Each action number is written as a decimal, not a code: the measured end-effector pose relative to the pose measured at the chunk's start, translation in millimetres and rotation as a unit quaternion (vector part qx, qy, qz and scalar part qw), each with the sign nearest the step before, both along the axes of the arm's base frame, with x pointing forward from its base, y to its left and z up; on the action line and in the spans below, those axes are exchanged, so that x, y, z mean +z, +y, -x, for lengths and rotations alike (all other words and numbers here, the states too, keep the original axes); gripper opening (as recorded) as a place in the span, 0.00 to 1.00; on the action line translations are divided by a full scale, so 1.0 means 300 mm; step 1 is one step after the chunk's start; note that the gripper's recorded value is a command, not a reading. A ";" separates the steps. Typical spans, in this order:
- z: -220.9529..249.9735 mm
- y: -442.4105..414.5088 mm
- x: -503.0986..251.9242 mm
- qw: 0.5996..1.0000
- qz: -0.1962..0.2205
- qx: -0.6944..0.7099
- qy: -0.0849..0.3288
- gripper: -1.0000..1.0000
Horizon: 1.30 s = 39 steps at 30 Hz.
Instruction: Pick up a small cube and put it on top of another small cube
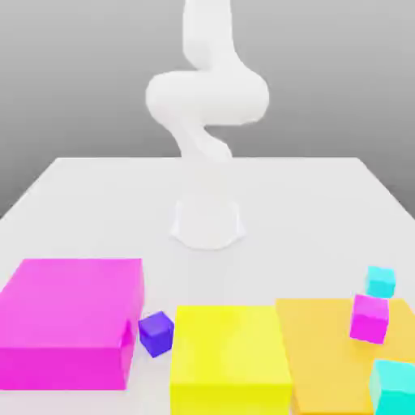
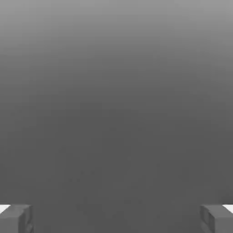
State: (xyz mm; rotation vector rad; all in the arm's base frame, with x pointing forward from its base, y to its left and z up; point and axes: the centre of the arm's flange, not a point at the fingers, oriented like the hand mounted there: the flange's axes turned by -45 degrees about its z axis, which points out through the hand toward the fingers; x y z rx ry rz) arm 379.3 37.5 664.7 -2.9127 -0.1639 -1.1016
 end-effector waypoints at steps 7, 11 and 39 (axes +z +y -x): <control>-0.125 0.416 -0.483 0.979 0.054 0.169 0.101 0.50; -0.068 0.643 -0.767 0.949 0.090 0.263 0.151 0.50; 0.522 1.019 -1.733 0.776 0.222 0.523 0.274 0.00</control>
